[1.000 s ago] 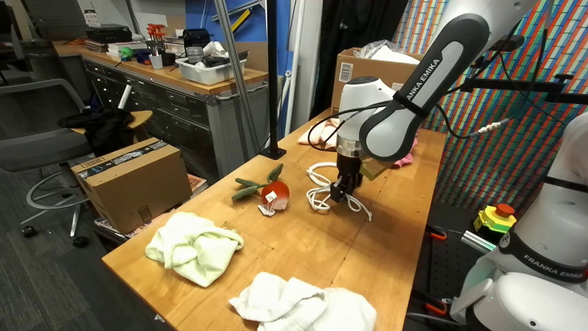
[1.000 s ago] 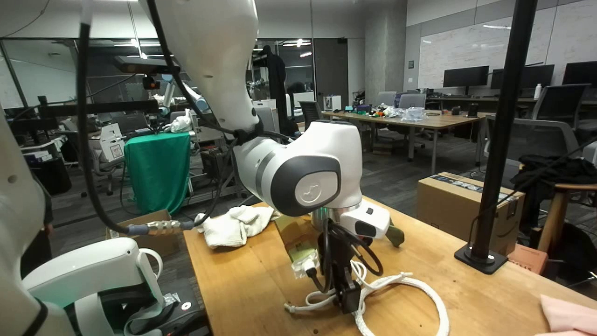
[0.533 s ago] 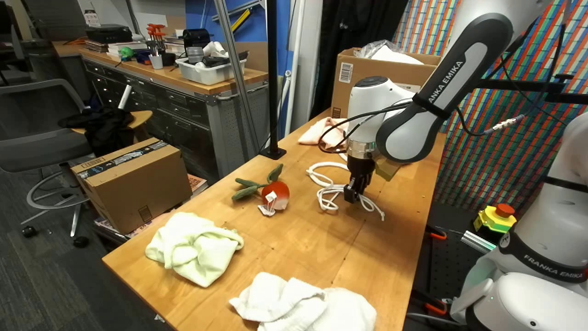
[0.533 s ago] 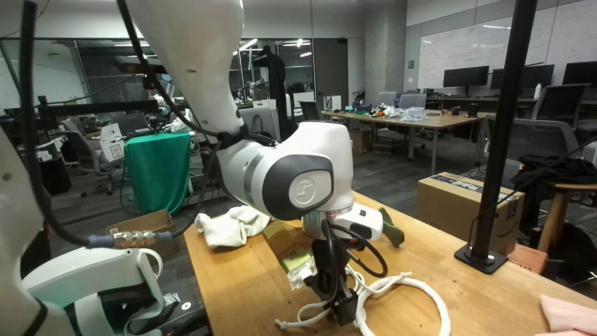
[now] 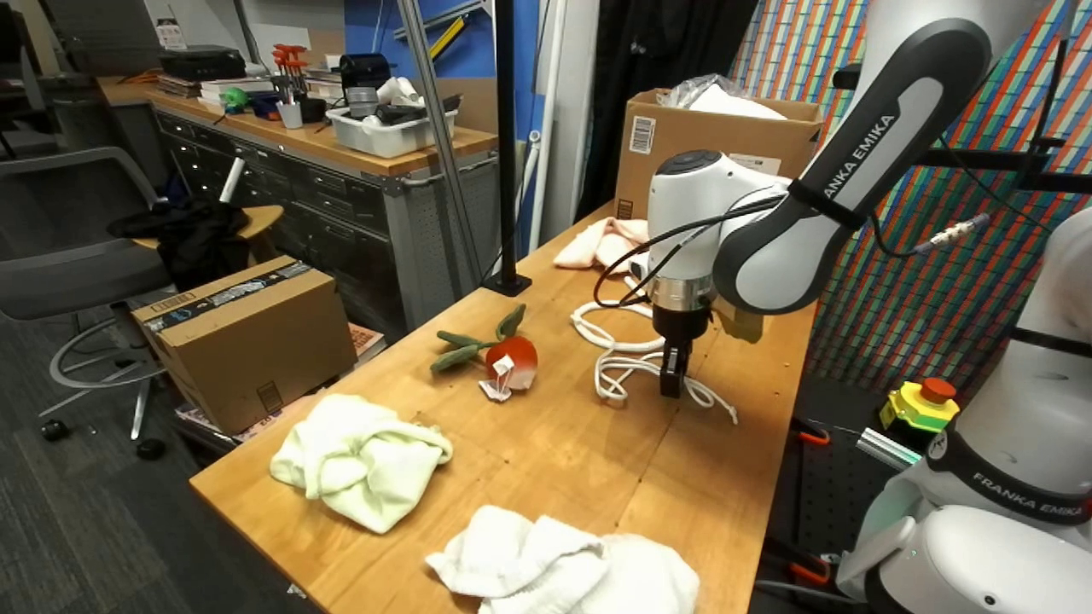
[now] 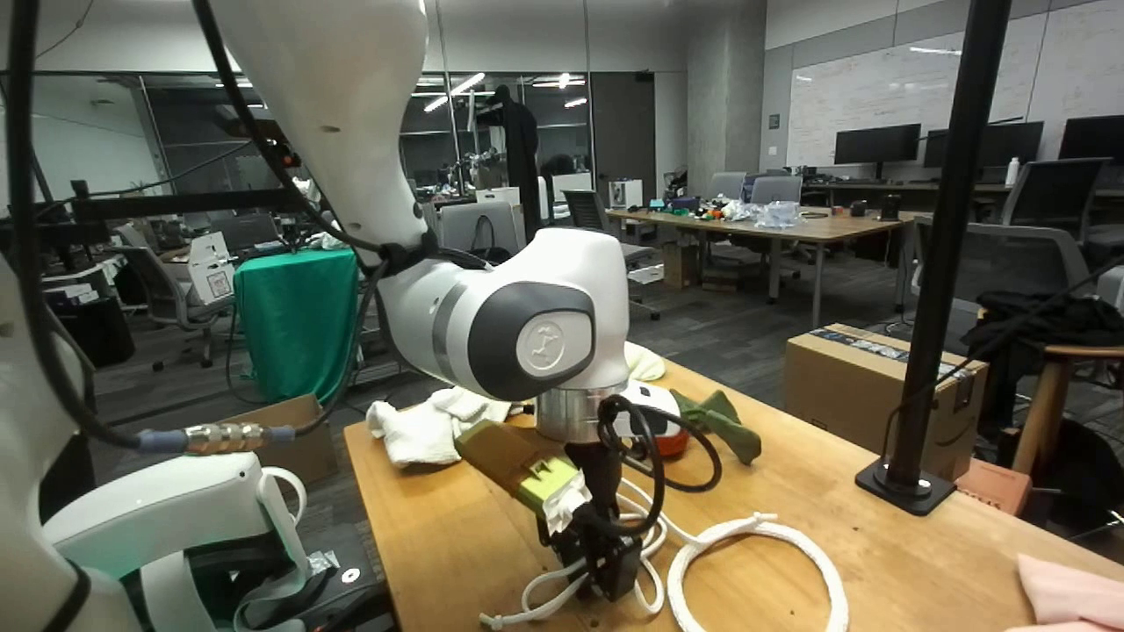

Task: Separate all the objects on the heap

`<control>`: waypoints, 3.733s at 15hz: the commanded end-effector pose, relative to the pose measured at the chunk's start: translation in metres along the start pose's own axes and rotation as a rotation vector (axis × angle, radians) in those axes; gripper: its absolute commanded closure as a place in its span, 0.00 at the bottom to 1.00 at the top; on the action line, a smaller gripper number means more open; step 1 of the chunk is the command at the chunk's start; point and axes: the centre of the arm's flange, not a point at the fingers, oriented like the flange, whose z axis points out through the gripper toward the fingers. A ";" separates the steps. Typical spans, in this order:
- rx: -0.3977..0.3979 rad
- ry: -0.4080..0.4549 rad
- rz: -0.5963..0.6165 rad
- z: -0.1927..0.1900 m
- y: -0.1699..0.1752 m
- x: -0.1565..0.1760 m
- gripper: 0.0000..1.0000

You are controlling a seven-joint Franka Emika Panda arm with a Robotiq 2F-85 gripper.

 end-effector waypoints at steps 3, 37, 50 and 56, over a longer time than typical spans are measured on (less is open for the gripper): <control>-0.011 0.044 -0.241 -0.023 -0.056 -0.030 0.90; 0.012 -0.179 -0.350 -0.046 -0.031 -0.039 0.00; 0.181 0.262 -0.042 -0.199 0.064 -0.066 0.00; 0.217 0.499 0.137 -0.220 0.097 -0.089 0.00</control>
